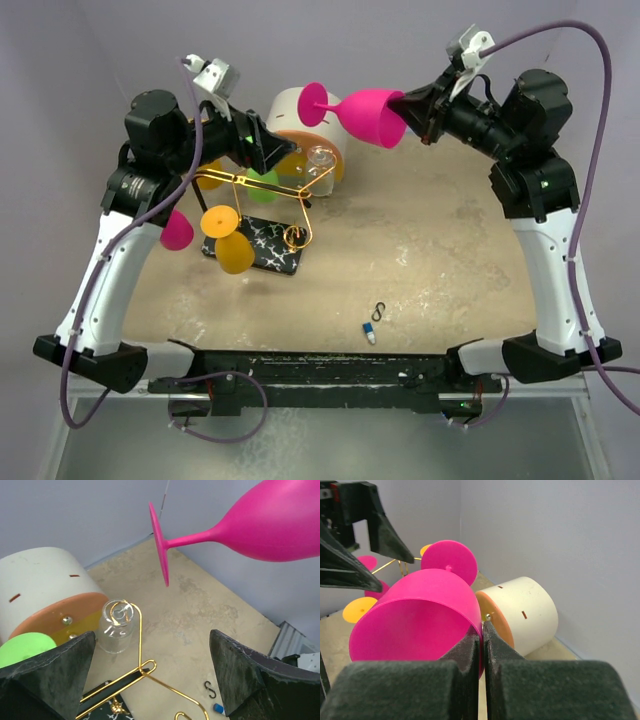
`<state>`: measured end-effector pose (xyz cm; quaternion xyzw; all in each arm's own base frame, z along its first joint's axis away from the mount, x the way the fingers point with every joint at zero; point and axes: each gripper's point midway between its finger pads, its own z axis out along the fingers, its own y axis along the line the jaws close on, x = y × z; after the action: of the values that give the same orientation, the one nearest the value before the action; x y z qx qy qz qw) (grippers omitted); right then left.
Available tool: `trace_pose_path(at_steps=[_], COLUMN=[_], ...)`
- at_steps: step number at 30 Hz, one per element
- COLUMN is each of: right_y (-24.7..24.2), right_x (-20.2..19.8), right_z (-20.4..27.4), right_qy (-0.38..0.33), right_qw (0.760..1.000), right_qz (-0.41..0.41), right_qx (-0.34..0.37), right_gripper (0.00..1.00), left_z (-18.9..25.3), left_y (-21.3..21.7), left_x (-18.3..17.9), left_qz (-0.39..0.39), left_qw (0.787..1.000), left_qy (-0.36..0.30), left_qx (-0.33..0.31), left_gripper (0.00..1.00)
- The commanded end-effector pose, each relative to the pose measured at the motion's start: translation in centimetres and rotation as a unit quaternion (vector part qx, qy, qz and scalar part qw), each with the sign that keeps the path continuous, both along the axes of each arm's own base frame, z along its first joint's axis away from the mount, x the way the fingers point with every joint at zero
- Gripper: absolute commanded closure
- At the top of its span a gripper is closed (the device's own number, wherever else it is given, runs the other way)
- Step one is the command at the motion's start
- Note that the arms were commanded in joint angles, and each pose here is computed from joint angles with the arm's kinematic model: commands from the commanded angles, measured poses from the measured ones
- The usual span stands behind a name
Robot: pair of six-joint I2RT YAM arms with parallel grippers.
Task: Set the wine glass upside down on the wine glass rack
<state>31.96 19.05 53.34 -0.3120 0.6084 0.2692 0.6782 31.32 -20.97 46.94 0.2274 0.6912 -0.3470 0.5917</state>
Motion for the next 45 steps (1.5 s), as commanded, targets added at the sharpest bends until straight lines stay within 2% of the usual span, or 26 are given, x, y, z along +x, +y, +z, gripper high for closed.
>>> trace_pose_path(at_steps=[1, 3, 7, 10, 19, 27, 33, 42, 45], right_y=[0.5, 0.8, 0.9, 0.9, 1.3, 1.7, 2.0, 2.7, 2.8], right_x=[-1.2, -1.3, -1.3, -1.2, -0.7, -0.8, -0.8, -1.2, -1.7], right_z=[3.0, 2.8, 2.5, 2.2, 0.9, 0.7, 0.4, -0.6, -0.9], right_qy=[-0.04, -0.039, -0.039, -0.04, -0.029, -0.026, -0.021, -0.009, -0.009], right_qw=[0.999, 0.999, 0.999, 0.999, 1.0, 1.0, 1.0, 0.999, 0.998], right_qz=[0.006, 0.011, 0.008, 0.004, 0.002, 0.011, 0.017, 0.042, 0.053], right_qx=[0.023, 0.021, 0.017, 0.013, 0.003, 0.002, 0.001, -0.006, -0.01], right_gripper=[1.0, 1.0, 1.0, 1.0, 1.0, 1.0, 1.0, 1.0, 0.92], left_z=[2.8, 3.1, 3.2, 3.0, 3.2, 3.1, 3.1, 3.0, 3.1], left_y=[-1.8, -2.1, -2.7, -2.9, -3.4, -3.8, -3.8, -3.0, -2.2], left_x=[-0.2, 0.3, 1.0, 1.2, 1.8, 2.4, 2.6, 3.0, 3.2], left_qz=[-0.047, -0.052, -0.059, -0.063, -0.068, -0.064, -0.057, -0.03, -0.008], left_qw=[0.997, 0.996, 0.995, 0.995, 0.994, 0.995, 0.995, 0.998, 0.999], left_qy=[0.001, 0.003, 0.009, 0.014, 0.008, 0.009, 0.007, -0.013, -0.031], left_qx=[-0.062, -0.07, -0.075, -0.078, -0.084, -0.08, -0.076, -0.058, -0.041], left_gripper=[0.05, 0.11, 0.33, 0.42, 0.45, 0.6, 0.68, 1.0, 1.0])
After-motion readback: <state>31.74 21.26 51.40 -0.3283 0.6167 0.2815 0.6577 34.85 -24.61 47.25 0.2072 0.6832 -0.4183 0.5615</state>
